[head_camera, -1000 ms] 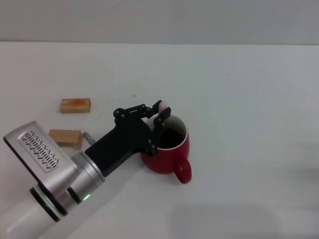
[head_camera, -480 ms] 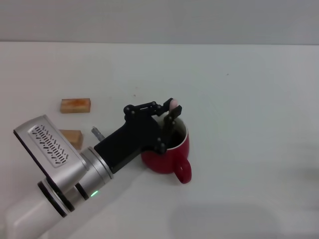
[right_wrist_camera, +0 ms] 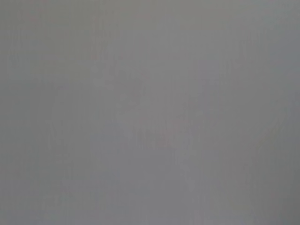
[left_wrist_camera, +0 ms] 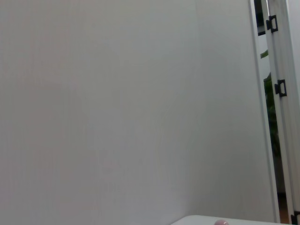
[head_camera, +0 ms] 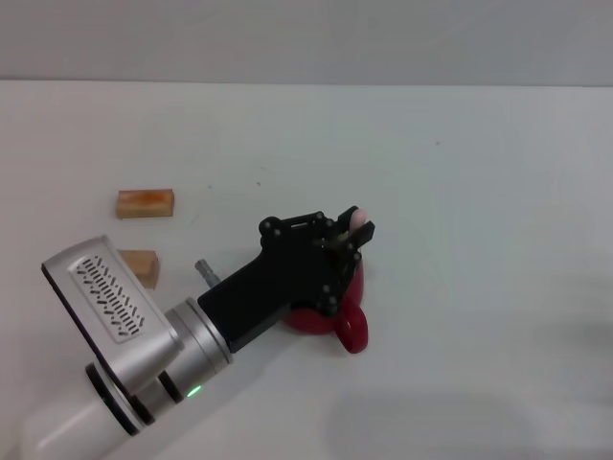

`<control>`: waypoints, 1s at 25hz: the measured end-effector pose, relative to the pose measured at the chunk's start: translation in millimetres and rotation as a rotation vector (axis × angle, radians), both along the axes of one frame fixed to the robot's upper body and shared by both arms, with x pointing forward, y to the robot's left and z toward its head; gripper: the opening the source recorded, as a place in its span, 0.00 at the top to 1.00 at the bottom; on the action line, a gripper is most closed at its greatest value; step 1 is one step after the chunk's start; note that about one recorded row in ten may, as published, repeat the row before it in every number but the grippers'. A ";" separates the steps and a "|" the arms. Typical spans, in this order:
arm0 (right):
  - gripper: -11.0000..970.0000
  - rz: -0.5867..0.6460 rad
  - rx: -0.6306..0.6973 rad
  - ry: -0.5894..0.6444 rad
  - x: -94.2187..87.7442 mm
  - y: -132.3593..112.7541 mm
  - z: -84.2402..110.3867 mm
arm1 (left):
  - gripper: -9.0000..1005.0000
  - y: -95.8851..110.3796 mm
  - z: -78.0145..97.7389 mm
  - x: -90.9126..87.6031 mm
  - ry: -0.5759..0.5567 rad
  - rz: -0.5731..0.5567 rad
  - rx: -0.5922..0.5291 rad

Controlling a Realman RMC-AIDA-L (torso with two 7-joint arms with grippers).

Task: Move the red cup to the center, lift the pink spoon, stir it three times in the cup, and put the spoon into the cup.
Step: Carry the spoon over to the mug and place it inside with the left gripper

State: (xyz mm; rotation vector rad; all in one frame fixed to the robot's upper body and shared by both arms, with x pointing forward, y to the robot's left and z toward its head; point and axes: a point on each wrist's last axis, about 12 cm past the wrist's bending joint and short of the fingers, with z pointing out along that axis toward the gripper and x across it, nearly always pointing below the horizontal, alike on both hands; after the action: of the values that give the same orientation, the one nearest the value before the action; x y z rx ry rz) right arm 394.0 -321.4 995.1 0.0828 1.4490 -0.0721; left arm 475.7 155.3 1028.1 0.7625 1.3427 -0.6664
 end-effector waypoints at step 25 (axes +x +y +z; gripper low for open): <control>0.24 -0.001 -0.001 0.001 -0.4 -0.6 -0.1 | 0.85 28.2 -4.2 3.4 -0.017 0.147 0.019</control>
State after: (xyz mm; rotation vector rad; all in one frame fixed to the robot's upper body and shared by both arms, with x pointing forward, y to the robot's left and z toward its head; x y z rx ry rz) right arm 393.6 -322.0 995.0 0.0824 1.4504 -0.0736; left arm 479.2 183.4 1024.0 0.6763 1.3769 -0.5307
